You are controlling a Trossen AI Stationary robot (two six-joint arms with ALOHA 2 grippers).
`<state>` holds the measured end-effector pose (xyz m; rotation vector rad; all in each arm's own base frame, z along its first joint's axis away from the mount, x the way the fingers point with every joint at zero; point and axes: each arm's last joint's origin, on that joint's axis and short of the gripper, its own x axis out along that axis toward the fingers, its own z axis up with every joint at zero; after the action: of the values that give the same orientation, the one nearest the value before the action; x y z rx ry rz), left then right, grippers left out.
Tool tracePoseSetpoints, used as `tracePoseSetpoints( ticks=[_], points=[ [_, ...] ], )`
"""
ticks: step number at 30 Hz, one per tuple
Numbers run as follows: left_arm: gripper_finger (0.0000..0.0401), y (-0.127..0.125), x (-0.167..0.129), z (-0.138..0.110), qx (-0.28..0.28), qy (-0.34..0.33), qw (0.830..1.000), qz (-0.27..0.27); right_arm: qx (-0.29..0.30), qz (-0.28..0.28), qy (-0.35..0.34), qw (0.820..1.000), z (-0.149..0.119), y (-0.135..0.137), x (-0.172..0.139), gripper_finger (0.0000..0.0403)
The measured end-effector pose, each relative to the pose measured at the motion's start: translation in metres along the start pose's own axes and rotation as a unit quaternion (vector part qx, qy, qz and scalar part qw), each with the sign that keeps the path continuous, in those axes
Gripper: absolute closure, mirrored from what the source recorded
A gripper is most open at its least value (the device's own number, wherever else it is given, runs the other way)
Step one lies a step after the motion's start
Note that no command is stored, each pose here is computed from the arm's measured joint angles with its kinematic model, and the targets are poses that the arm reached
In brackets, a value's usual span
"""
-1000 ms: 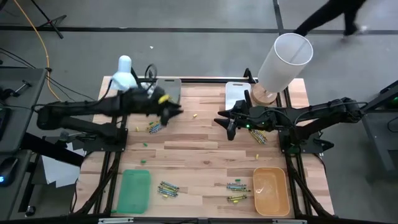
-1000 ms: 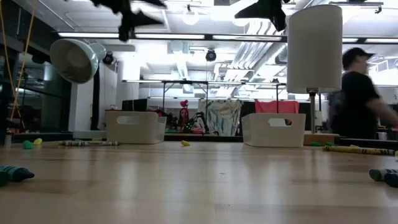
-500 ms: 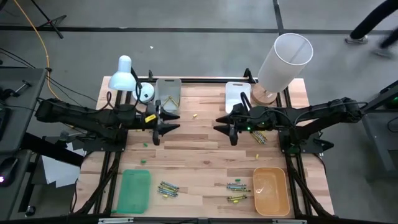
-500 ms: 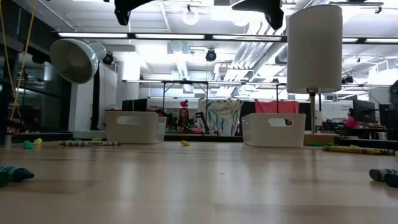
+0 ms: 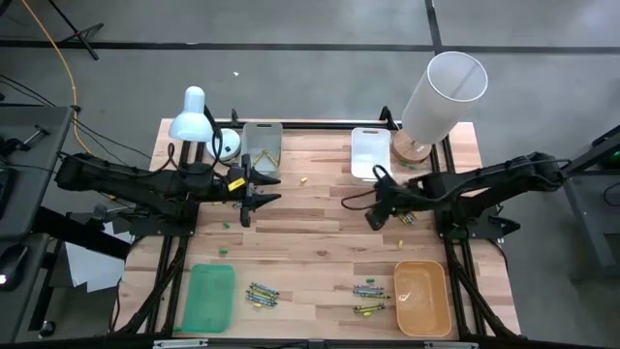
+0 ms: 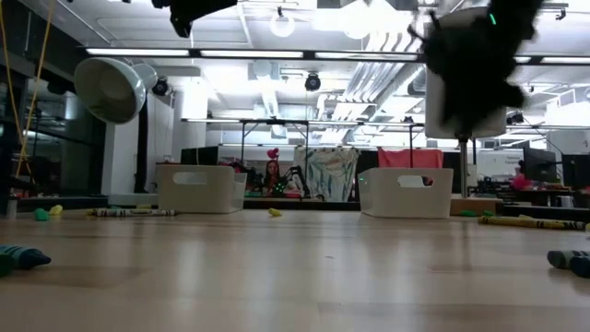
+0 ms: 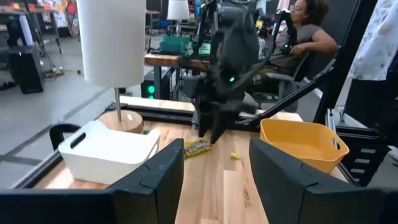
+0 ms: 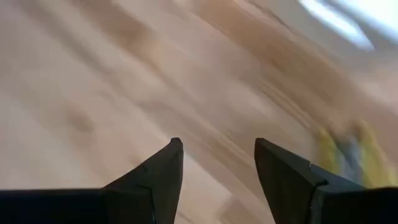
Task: Sort crayons
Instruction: Put the yellow crayon into the gray bin
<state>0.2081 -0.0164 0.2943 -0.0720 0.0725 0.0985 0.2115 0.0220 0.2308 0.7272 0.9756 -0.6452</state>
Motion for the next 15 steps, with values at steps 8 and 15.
tracePoseSetpoints(
  ticks=[8,15],
  points=[
    [0.0231,0.000,0.000,-0.001,-0.011,0.004,1.000,0.000,0.109,-0.088,0.070,0.988,-0.023,-0.045,0.040,0.0211],
    [0.0231,0.001,0.000,-0.001,-0.021,0.003,1.000,0.010,0.096,-0.105,0.079,0.987,-0.018,-0.052,0.044,0.0223]
  ],
)
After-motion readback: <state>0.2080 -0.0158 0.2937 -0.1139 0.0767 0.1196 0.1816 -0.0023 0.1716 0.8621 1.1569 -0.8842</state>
